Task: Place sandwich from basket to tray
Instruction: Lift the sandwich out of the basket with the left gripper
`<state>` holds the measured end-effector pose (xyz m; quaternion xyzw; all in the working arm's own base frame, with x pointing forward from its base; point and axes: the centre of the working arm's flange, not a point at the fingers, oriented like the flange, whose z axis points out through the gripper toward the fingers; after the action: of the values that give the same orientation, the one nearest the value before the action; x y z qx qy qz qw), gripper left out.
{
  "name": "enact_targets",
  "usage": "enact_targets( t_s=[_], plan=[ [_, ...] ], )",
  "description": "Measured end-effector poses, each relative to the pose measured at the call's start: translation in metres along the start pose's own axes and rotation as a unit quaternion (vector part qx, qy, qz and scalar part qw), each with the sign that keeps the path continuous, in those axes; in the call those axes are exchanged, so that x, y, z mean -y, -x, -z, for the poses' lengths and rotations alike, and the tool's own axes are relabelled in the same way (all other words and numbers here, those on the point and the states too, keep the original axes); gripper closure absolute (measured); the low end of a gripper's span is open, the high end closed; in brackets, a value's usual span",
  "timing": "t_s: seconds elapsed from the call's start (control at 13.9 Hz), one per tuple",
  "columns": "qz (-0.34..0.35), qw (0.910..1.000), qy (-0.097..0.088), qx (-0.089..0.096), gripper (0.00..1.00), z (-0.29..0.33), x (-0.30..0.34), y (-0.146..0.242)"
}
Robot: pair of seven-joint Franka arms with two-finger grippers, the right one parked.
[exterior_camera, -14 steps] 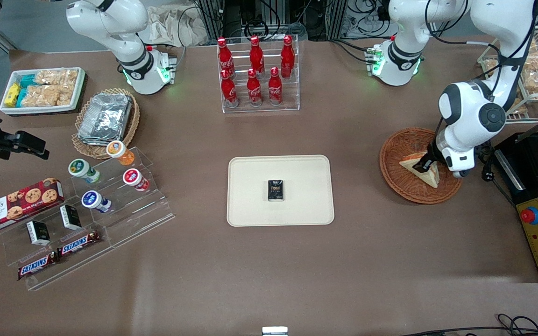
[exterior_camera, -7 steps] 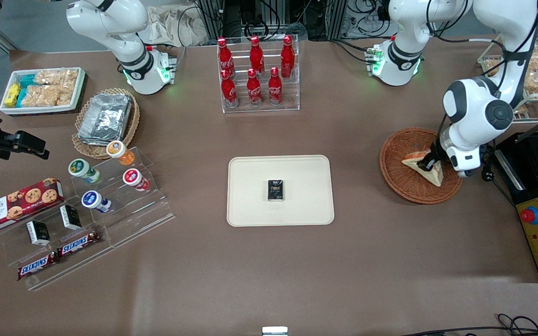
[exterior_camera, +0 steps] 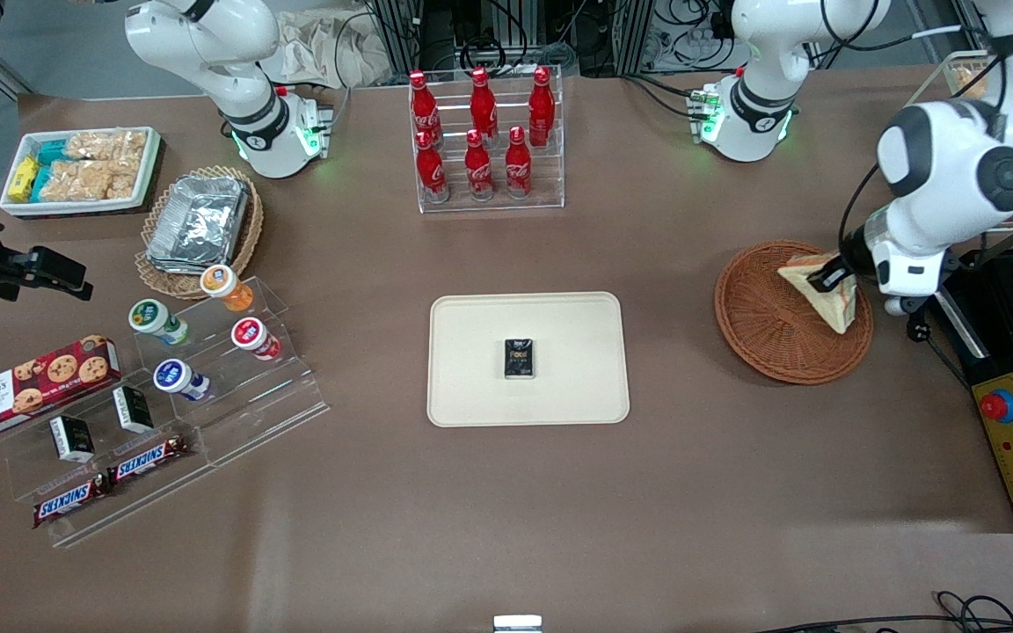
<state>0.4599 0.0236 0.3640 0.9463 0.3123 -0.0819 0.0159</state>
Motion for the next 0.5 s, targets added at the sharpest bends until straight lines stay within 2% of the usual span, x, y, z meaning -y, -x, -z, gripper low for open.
enact_targets(
  t_s=[0.22, 0.5],
  plan=[
    [-0.079, 0.9968, 0.003, 0.007, 0.63, 0.051, 0.005, -0.004],
    [-0.145, 0.9895, 0.002, -0.002, 0.63, 0.109, -0.020, 0.006]
  ],
)
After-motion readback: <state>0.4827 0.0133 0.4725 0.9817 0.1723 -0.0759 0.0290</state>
